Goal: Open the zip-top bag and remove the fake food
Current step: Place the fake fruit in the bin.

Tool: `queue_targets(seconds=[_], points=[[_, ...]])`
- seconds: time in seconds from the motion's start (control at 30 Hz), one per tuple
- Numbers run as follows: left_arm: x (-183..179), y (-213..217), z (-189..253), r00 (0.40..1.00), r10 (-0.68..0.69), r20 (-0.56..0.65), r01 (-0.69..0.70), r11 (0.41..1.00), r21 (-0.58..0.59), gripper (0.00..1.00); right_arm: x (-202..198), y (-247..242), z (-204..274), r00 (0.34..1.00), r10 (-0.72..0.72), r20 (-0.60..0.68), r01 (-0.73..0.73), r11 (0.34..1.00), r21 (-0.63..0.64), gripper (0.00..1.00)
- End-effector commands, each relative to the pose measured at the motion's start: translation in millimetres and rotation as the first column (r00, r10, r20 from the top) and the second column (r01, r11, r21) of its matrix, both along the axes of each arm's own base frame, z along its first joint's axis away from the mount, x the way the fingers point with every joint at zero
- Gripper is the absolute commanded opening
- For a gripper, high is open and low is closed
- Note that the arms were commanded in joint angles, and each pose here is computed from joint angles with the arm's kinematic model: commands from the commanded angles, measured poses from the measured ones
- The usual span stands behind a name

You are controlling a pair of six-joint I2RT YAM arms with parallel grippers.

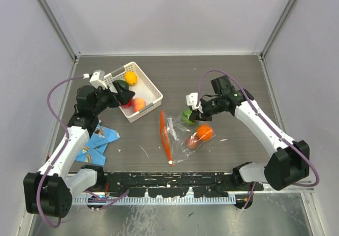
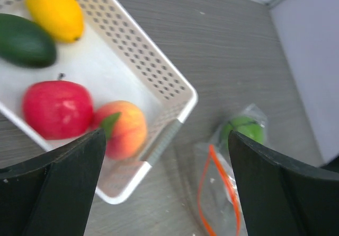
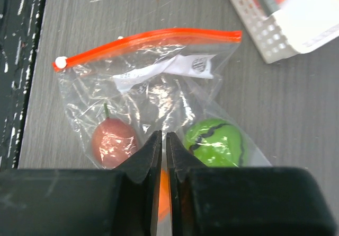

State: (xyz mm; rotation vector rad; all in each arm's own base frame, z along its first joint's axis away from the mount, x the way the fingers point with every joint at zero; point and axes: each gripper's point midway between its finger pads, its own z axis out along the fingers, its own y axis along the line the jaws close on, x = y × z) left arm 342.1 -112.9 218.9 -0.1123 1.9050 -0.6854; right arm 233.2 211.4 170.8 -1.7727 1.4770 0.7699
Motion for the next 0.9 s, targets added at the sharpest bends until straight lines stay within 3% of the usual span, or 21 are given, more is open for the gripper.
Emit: queue_targets(seconds=[0.0, 0.23, 0.33, 0.43, 0.57, 0.67, 0.87], points=[[-30.6, -38.9, 43.5, 0.970, -0.209, 0.127, 0.230, 0.956, -0.183, 0.98, 16.2, -0.7, 37.6, 0.990, -0.087, 0.110, 0.077, 0.993, 0.092, 0.15], [-75.4, -68.7, 38.0, 0.932, -0.331, 0.150, 0.360, 0.899, -0.249, 0.96, 32.4, -13.1, 75.6, 0.965, -0.205, 0.164, 0.178, 0.971, 0.162, 0.21], [-93.1, -80.8, 36.0, 0.918, -0.355, 0.179, 0.389, 0.891, -0.232, 0.96, 33.8, -12.0, 96.4, 0.956, -0.236, 0.177, 0.199, 0.958, 0.205, 0.31], [-109.8, -89.9, 38.7, 0.902, -0.374, 0.218, 0.417, 0.885, -0.208, 0.95, 25.5, -4.4, 110.4, 0.968, -0.210, 0.136, 0.171, 0.952, 0.253, 0.61], [-126.6, -103.8, 37.5, 0.874, -0.414, 0.254, 0.465, 0.865, -0.189, 0.91, -7.2, 11.3, 108.5, 0.999, -0.041, 0.012, 0.035, 0.946, 0.324, 0.98], [-138.8, -118.9, 27.9, 0.844, -0.462, 0.272, 0.513, 0.842, -0.163, 0.88, -28.1, 11.9, 97.7, 0.996, 0.073, 0.046, -0.085, 0.935, 0.344, 1.00], [-157.8, -146.4, -11.2, 0.789, -0.547, 0.280, 0.579, 0.814, -0.043, 0.78, -43.1, 3.6, 44.1, 0.989, 0.125, 0.075, -0.141, 0.947, 0.288, 1.00]])
